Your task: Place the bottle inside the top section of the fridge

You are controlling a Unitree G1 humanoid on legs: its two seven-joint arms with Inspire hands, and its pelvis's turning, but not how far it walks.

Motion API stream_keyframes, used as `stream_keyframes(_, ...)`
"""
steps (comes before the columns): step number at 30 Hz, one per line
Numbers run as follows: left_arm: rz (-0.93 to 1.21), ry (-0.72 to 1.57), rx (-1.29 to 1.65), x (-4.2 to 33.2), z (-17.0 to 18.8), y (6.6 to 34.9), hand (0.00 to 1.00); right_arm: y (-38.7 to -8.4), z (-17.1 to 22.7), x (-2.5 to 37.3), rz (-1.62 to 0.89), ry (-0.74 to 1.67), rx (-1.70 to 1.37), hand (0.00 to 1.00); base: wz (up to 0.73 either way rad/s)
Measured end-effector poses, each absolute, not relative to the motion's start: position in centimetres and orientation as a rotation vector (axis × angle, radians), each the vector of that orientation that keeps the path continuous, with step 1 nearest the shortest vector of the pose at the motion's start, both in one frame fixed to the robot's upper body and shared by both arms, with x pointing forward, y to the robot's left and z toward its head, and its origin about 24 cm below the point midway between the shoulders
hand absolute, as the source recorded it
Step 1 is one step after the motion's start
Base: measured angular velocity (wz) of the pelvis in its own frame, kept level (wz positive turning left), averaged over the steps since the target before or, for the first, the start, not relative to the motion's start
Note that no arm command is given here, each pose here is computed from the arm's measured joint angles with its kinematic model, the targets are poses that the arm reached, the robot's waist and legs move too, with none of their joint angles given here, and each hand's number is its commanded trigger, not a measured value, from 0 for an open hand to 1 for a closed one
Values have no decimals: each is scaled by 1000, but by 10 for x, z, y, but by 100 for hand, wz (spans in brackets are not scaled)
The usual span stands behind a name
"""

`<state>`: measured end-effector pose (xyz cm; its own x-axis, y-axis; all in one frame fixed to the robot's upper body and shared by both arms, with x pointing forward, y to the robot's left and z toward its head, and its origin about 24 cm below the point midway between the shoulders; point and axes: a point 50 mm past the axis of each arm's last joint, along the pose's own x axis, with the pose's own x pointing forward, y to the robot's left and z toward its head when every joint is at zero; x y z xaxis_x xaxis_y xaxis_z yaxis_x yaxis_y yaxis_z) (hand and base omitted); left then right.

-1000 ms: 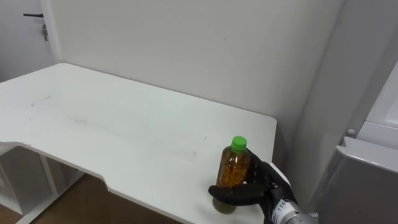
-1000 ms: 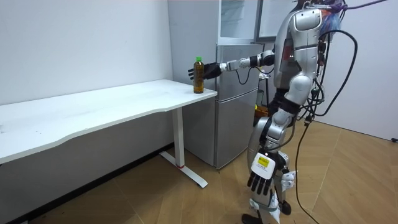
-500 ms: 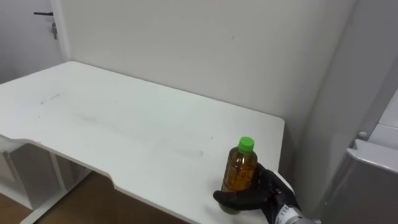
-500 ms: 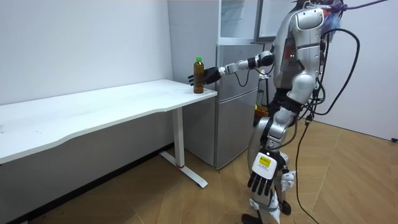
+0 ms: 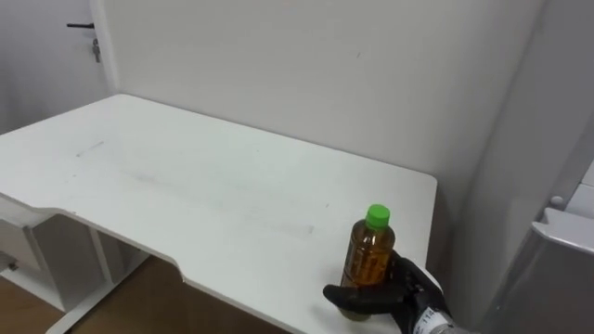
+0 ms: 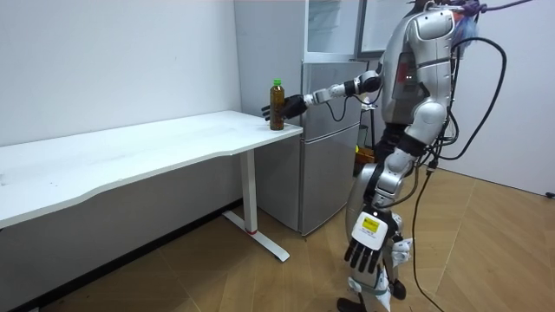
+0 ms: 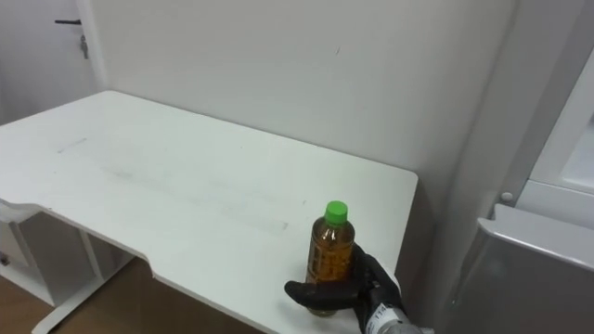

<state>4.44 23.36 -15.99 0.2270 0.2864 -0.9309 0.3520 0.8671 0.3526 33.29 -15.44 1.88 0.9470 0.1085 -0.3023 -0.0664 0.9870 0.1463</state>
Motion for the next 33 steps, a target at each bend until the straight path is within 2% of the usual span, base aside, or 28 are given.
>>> stream_keyframes(7,-49,1366,563,43,-160,233,0,-156,15,332,77,332,136,0,0)
stream_keyframes(8,-49,1366,563,43,-160,234,0,-156,15,332,76,333,141,53,0)
stream_keyframes(9,-50,1366,563,43,-160,233,0,-156,15,332,74,333,145,85,0)
stream_keyframes(10,-50,1366,563,43,-160,233,0,-156,15,332,72,333,146,100,0)
stream_keyframes(33,-56,1375,547,39,-162,228,0,-146,11,332,42,362,197,100,0)
